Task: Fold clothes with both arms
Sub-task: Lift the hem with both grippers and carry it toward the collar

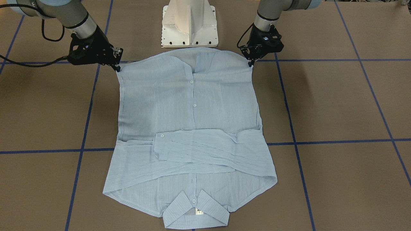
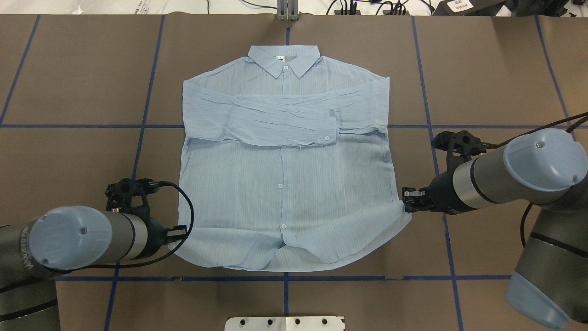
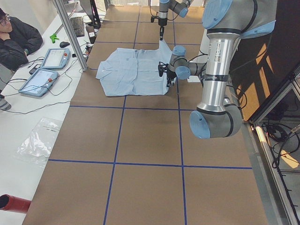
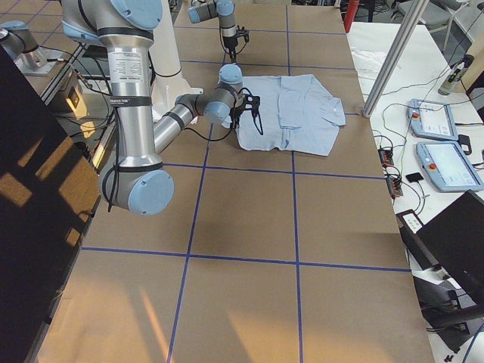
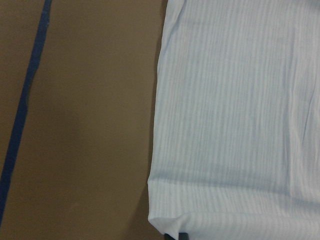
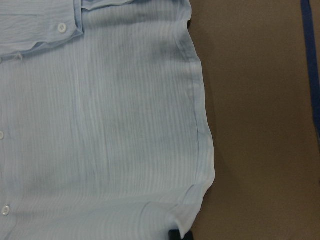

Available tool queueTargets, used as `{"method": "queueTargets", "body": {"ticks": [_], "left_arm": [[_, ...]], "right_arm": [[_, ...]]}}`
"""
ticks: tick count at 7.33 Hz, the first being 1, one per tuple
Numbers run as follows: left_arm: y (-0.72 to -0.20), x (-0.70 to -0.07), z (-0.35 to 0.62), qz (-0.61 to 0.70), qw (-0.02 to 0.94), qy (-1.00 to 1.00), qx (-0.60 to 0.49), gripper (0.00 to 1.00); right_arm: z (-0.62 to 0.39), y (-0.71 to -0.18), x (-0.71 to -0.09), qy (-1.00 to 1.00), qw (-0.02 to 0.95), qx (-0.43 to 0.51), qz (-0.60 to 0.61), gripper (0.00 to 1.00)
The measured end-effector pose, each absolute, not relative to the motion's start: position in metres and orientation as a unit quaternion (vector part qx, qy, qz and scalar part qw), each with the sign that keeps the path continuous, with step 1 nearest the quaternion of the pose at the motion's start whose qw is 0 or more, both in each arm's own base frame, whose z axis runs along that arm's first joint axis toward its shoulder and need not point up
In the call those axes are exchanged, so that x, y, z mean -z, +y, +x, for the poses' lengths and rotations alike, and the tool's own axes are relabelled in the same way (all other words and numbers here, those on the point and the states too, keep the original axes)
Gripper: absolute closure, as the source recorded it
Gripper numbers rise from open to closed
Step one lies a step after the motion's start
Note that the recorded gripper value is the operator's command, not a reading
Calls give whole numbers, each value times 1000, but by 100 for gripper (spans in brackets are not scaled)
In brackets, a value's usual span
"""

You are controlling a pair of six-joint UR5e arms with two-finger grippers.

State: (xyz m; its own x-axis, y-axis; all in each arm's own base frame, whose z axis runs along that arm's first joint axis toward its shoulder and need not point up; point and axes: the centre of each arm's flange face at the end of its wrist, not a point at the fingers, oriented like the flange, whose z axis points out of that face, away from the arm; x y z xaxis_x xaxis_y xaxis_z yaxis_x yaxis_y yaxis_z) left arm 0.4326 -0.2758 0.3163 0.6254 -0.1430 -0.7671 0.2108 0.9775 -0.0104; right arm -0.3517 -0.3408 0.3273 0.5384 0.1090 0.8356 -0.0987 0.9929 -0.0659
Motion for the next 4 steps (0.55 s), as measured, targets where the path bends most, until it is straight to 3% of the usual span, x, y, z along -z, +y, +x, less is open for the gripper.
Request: {"method": "queueTargets", "body": {"ticks": [4], "left_arm": [[-282, -312, 425, 29, 897, 431, 97, 100]], "right_arm": [[-325, -361, -324, -490, 869, -68, -19, 100]]}}
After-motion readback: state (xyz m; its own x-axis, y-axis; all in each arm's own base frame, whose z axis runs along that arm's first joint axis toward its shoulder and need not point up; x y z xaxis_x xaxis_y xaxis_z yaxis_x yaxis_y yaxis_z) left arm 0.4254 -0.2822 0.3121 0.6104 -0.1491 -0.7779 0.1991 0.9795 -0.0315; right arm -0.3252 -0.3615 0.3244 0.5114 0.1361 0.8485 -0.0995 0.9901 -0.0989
